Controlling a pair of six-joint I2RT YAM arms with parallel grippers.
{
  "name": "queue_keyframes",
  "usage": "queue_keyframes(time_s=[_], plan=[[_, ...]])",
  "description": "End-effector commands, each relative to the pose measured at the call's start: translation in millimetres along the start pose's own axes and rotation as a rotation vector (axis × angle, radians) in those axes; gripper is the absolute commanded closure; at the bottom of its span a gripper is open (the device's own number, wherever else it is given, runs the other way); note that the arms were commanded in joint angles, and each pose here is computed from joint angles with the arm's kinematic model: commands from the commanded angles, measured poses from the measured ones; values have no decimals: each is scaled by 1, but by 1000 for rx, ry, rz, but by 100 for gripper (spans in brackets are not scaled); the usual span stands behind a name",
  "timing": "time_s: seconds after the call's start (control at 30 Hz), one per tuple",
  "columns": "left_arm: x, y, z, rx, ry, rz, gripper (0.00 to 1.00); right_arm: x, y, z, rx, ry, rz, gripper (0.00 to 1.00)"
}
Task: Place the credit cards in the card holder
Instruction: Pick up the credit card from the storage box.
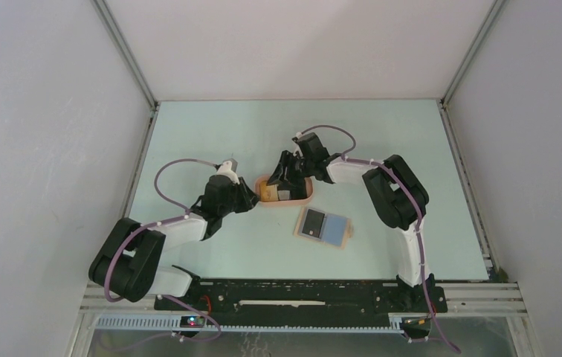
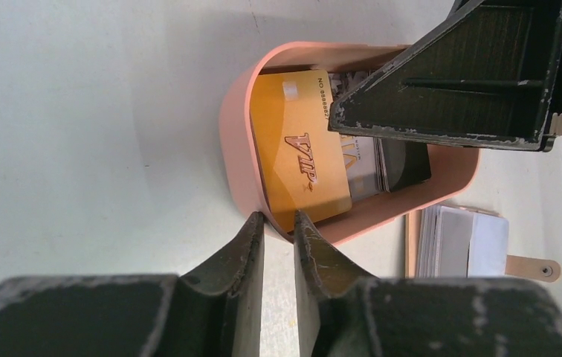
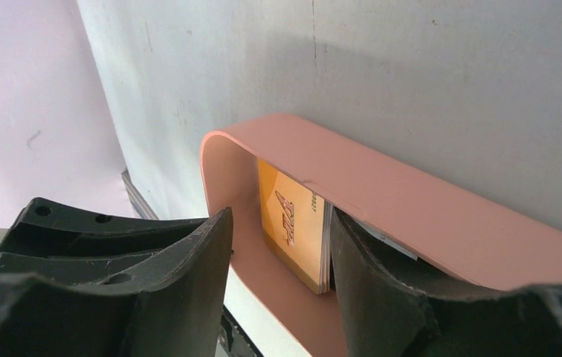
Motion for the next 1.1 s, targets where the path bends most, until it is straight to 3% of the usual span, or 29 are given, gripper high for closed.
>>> queue_keyframes(time_s=[0.0,0.43,0.57,1.07], plan=[[2,-22,16,5,-31,-88,78,1,31,-8,11,64,144,43],[6,-19,16,-3,-18,-62,78,-15,42,-9,-27,71,203,46],[5,-18,15,-4,-15,-59,78,-15,47,-12,-22,94,237,51],[6,-18,16,-1,-12,-56,78,-1,32,-26,-38,140,205,49]])
Point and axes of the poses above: each gripper's point midway between its finger pads, its own x axis out along the fingers, its own y axis along the line the jaws close on, z = x × y, the point moved 1 cm from there along -x, back along the fingers, and after that the axes turned 4 degrees about x, right-handed, at the moved point
